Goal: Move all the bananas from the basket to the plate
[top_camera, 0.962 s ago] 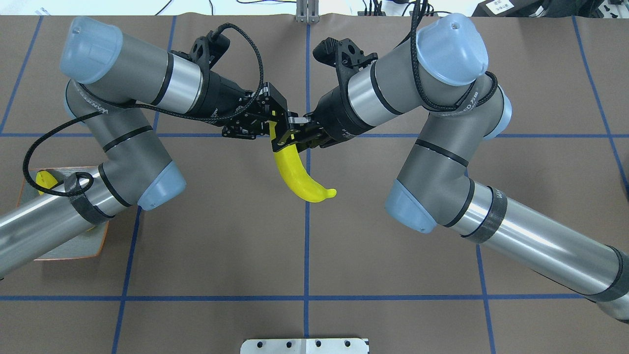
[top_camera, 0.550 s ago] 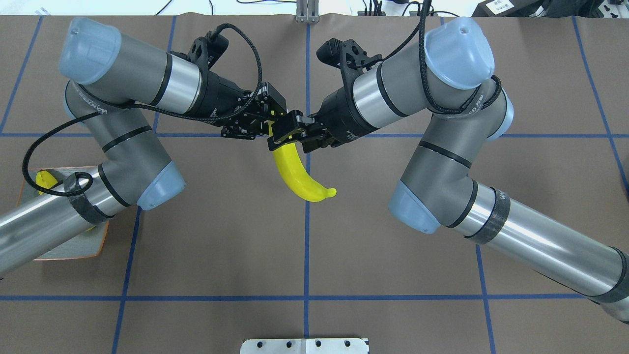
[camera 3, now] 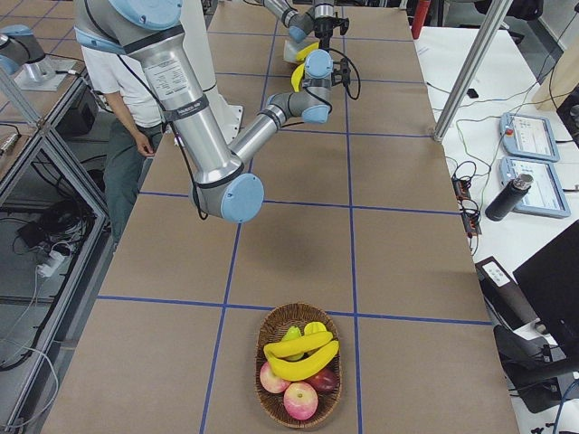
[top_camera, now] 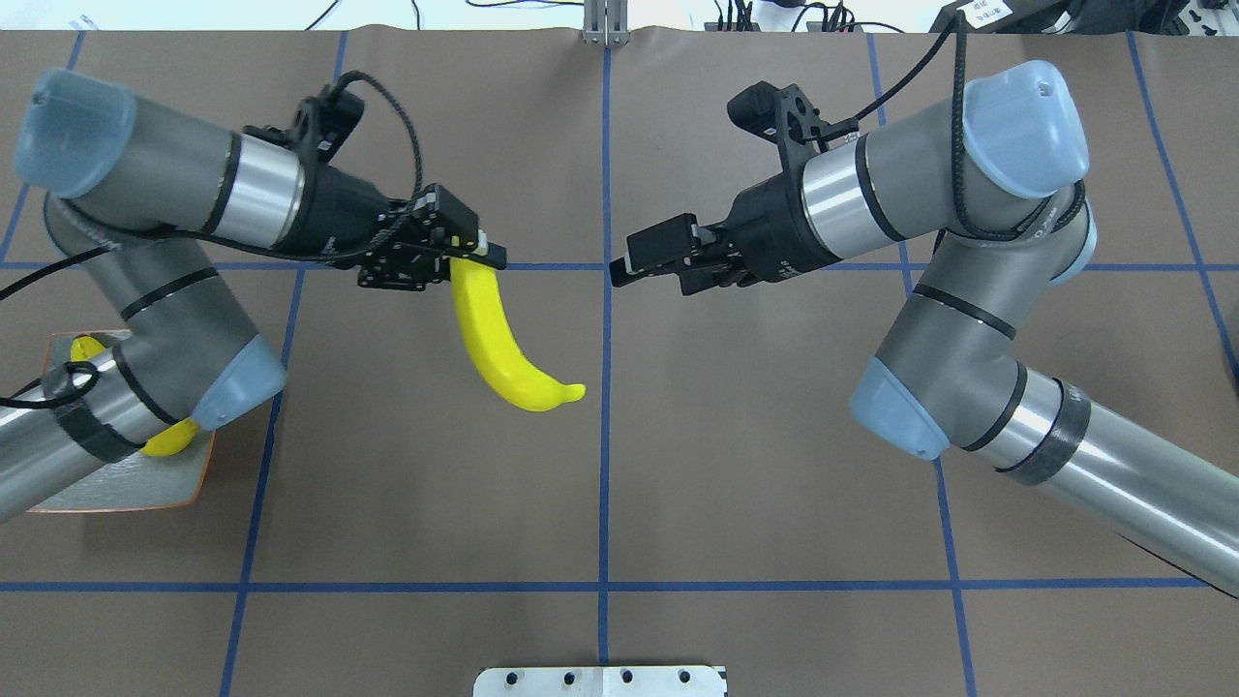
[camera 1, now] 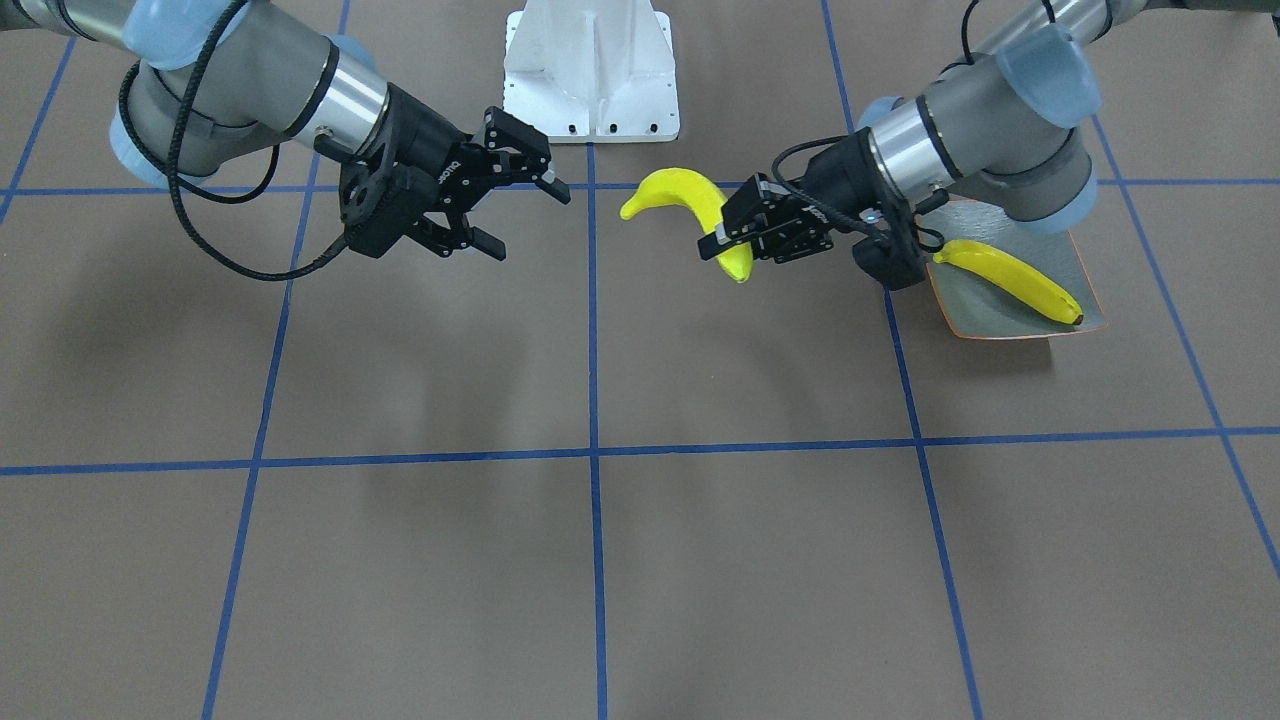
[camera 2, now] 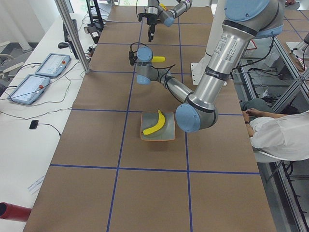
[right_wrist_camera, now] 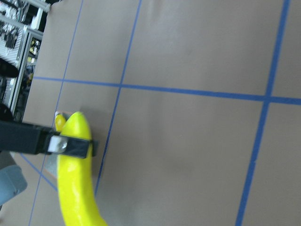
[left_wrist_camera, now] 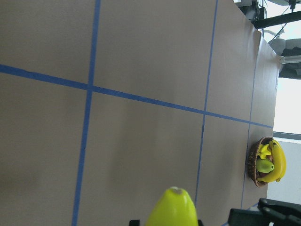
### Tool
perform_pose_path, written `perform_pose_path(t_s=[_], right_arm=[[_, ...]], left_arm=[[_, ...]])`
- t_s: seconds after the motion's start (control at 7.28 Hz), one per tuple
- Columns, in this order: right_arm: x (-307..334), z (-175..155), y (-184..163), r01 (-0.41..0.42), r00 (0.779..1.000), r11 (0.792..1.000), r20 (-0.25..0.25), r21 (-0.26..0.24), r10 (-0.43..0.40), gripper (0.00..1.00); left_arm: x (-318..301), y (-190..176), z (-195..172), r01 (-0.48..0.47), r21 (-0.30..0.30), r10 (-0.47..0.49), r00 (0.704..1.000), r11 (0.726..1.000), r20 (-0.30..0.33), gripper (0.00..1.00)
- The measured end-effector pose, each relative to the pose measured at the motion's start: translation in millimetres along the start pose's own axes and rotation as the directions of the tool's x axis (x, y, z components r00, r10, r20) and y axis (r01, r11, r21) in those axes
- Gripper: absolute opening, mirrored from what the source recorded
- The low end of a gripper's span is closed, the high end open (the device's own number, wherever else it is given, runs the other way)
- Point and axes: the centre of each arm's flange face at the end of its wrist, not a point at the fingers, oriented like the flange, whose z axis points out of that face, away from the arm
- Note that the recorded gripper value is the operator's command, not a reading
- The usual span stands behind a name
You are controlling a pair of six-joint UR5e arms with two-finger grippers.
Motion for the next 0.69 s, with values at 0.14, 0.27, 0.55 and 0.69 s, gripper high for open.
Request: perform_pose_path(t_s=[0.14,0.27,0.55,0.69], right_arm=[[22.0,-13.1,-7.4,-0.033,0.999,0.999,-0.028,0.026,0.034,1.0],[41.7,-21.3,-10.5,-0.058,0.997,0.997,-0.055,0.046,0.06,1.0],[63.7,-25.5,-13.6,-0.083,0.992,0.993,-0.091,0.08,0.09,1.0],[67.6,-25.1,-14.6,-0.087,0.99,0.992,-0.1,0.091,0.096,1.0]], left_arm=[[-33.3,-7.0,-37.0,0.013,0.0,-0.013,1.0,1.0,0.018,0.0],[-63.5,-15.4,-76.5,0.043,0.0,-0.043,0.998,0.999,0.048,0.0],[-120.1,-17.1,-135.8,0.13,-0.017,-0.127,0.986,0.991,0.111,0.0],[-143.4,-18.0,-155.2,0.175,-0.024,-0.17,0.976,0.984,0.135,0.0]])
